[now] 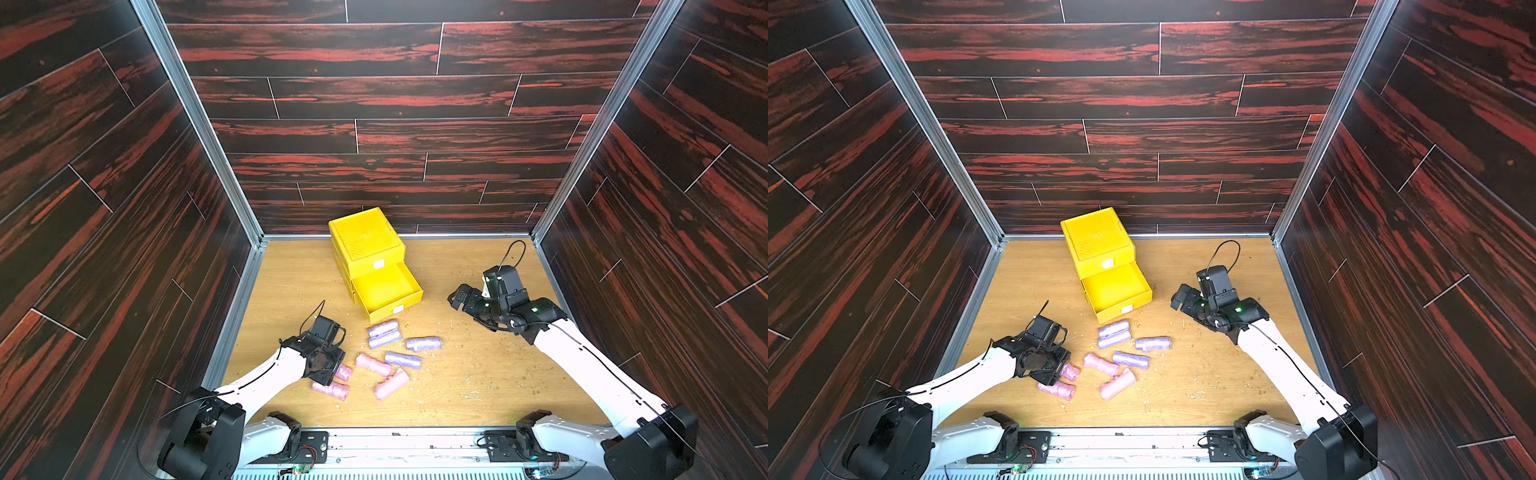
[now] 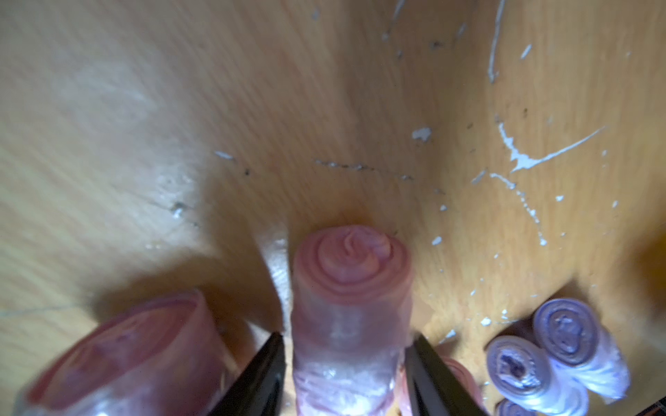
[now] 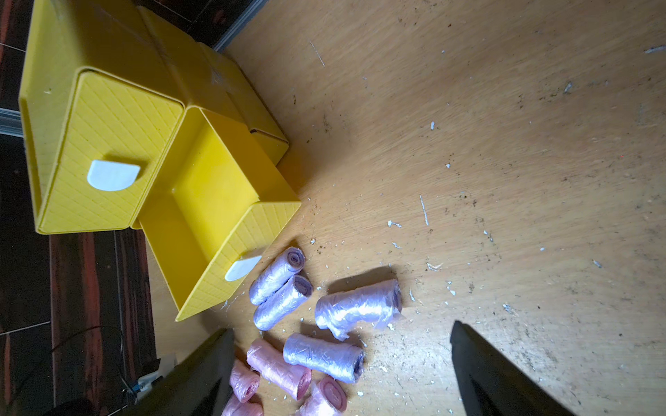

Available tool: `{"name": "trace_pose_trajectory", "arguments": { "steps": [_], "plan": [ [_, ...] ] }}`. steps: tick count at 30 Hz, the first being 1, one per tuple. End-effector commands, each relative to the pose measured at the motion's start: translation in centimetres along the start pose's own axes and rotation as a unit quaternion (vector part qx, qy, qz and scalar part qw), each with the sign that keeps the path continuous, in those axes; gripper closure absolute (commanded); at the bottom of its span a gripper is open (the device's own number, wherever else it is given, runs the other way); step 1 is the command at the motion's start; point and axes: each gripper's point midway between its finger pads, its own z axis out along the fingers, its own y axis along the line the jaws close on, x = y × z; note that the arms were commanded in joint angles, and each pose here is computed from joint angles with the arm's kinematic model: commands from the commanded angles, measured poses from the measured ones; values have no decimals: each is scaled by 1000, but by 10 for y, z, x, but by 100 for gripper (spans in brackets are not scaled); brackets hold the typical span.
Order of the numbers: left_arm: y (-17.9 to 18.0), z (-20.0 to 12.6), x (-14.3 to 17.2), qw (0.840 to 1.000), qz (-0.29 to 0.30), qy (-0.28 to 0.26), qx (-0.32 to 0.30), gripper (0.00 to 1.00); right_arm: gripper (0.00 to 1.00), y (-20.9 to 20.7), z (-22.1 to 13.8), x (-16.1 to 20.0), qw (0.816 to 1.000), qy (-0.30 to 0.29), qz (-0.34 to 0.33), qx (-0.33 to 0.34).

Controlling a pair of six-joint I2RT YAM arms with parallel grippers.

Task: Sort the rolls of trash bags by color and place them into the drawer
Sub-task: Pick up the roll of trash bags from the center of the board.

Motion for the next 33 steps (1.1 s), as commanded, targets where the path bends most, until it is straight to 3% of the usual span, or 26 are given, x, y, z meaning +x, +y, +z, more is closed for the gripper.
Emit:
{"name": "trace_pose_trajectory", "arguments": {
  "steps": [1, 5, 11, 15, 18, 20, 23, 27, 33],
  "plan": [
    [3, 0, 1, 1000, 13, -2, -1, 56, 3, -1, 0, 1, 1000, 0, 3, -4],
    [2, -2, 1, 1000, 20, -1, 3, 70, 3, -3, 2, 2, 1000, 2, 6, -4],
    [-6, -16, 4, 998, 55, 4, 6, 76, 3, -4, 4, 4, 1000, 4, 7, -2],
    [-31, -73, 2, 987, 157, -23, 2, 76, 3, -4, 0, 1, 1000, -1, 6, 1],
    [-56, -127, -10, 966, 247, -80, 4, 74, 3, -2, -2, -2, 1000, -6, 6, 0],
    [-67, -157, -18, 948, 301, -106, -16, 74, 3, -1, -3, -3, 1000, -8, 7, -1],
    [-88, -187, -22, 907, 396, -130, -49, 79, 3, -1, -4, -4, 1000, -9, 9, 1],
    [-127, -204, 0, 833, 540, -117, -26, 88, 4, -3, -3, -4, 1000, -9, 11, 3],
    [-180, -220, 17, 709, 689, -148, -3, 89, 4, -5, -4, -4, 1000, -12, 8, 12]
  ]
}}
